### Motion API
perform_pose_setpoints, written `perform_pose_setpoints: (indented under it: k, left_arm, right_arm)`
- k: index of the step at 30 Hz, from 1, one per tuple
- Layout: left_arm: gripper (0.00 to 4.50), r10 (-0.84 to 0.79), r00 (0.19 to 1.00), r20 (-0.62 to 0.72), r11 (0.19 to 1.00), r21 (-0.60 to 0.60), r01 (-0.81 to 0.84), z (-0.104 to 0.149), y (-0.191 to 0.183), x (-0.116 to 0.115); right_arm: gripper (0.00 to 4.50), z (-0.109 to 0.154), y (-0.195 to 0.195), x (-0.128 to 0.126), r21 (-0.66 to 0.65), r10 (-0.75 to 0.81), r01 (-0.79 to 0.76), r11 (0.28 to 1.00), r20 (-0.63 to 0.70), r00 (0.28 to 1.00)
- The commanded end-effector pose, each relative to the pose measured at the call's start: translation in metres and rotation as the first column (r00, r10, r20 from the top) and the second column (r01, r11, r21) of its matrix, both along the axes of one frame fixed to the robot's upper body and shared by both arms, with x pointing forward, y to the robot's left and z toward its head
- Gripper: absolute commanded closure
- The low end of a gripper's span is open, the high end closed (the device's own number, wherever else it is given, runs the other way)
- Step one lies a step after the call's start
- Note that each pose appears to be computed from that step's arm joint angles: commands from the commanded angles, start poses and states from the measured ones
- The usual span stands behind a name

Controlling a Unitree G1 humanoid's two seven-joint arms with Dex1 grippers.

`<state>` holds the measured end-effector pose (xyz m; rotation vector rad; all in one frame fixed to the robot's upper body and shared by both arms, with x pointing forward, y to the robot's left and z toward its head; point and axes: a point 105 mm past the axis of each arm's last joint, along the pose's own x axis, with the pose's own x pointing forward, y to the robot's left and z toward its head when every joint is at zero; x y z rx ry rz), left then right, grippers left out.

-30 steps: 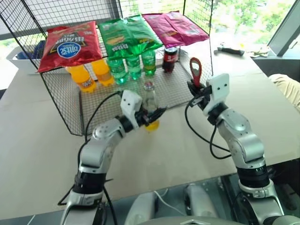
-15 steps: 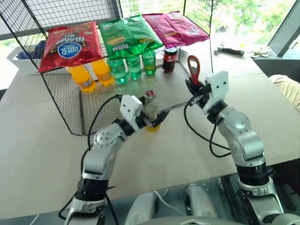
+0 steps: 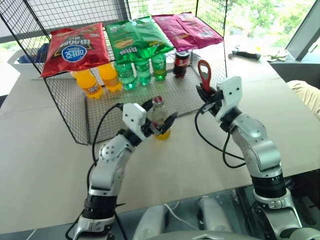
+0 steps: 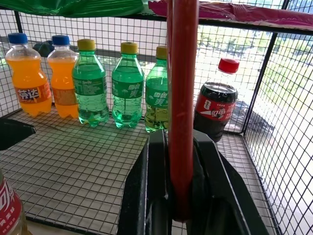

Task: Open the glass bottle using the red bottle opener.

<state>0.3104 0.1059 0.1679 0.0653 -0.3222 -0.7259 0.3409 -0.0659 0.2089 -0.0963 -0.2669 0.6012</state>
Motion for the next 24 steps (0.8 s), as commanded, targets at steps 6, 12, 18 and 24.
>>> perform_pose_setpoints:
  k: [6, 12, 18, 24]
  left_arm:
    - [0.08, -0.093, 0.993, 0.074, 0.994, -0.056, 0.097, 0.0203, -0.0089, -0.0153]
    - [0.08, -0.118, 0.989, 0.086, 0.992, -0.026, 0.121, 0.0189, -0.0094, -0.018]
    - [0.08, -0.109, 0.988, 0.106, 0.993, -0.035, 0.114, 0.0219, -0.0073, -0.0166]
    - [0.08, -0.107, 0.988, 0.115, 0.993, -0.044, 0.112, 0.0241, -0.0072, -0.0167]
  right_arm:
    - [4.5, 0.0105, 0.0059, -0.0035, 0.005, 0.025, -0.025, 1.0, 0.044, 0.999]
    - [4.5, 0.0092, 0.007, -0.0036, 0.0, 0.03, -0.03, 1.0, 0.041, 0.999]
    - [4.5, 0.0081, 0.0099, -0.004, -0.005, 0.04, -0.04, 0.999, 0.039, 0.998]
    - [4.5, 0.0071, 0.012, -0.0044, -0.008, 0.048, -0.048, 0.999, 0.036, 0.998]
